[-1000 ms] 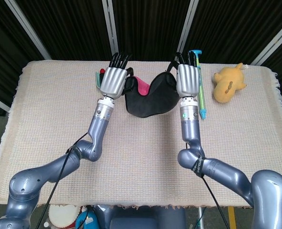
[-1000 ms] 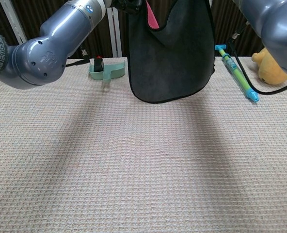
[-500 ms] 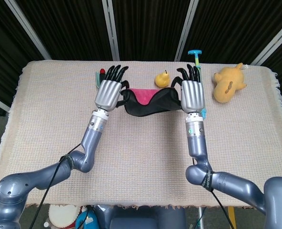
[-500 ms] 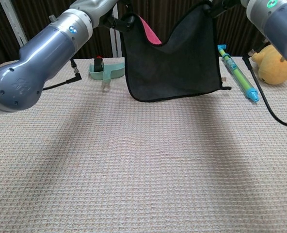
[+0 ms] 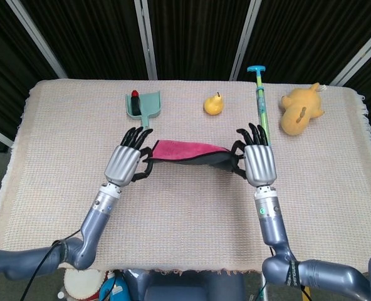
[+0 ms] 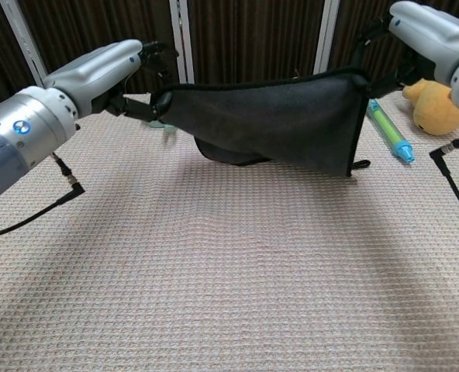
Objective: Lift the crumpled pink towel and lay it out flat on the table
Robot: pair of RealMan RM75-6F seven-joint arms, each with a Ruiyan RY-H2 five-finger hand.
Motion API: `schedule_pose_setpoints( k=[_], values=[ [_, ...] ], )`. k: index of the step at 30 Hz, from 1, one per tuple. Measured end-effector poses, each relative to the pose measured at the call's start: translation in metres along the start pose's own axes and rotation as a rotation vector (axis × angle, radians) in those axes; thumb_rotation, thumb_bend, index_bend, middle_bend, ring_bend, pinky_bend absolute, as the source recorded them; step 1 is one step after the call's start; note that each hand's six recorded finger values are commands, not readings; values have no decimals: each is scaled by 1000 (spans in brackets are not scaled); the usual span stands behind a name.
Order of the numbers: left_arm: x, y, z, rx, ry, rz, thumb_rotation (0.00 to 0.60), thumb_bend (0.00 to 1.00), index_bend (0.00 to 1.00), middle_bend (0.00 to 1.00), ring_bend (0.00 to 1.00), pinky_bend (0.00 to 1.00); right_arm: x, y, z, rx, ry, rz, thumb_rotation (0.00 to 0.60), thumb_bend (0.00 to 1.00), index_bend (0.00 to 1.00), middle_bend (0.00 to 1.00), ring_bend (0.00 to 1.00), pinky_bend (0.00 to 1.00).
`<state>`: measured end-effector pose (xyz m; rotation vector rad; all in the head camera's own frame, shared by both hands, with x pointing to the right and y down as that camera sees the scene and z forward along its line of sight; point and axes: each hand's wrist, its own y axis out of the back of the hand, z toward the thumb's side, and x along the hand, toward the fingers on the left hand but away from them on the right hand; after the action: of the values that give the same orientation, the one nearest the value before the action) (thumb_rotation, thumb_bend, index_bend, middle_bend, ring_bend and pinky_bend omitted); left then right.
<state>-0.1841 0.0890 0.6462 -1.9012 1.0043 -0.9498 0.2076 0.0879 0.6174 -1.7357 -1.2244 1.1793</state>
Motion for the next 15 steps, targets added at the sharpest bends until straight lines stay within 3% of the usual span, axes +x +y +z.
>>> schedule_pose_setpoints(
  k=[15],
  values=[
    [-47,-8,9,-19,-23,-52,600,526,552,75,0,0,56,-33,0,-41,29,84,600,600,632,238,62,18]
  ],
)
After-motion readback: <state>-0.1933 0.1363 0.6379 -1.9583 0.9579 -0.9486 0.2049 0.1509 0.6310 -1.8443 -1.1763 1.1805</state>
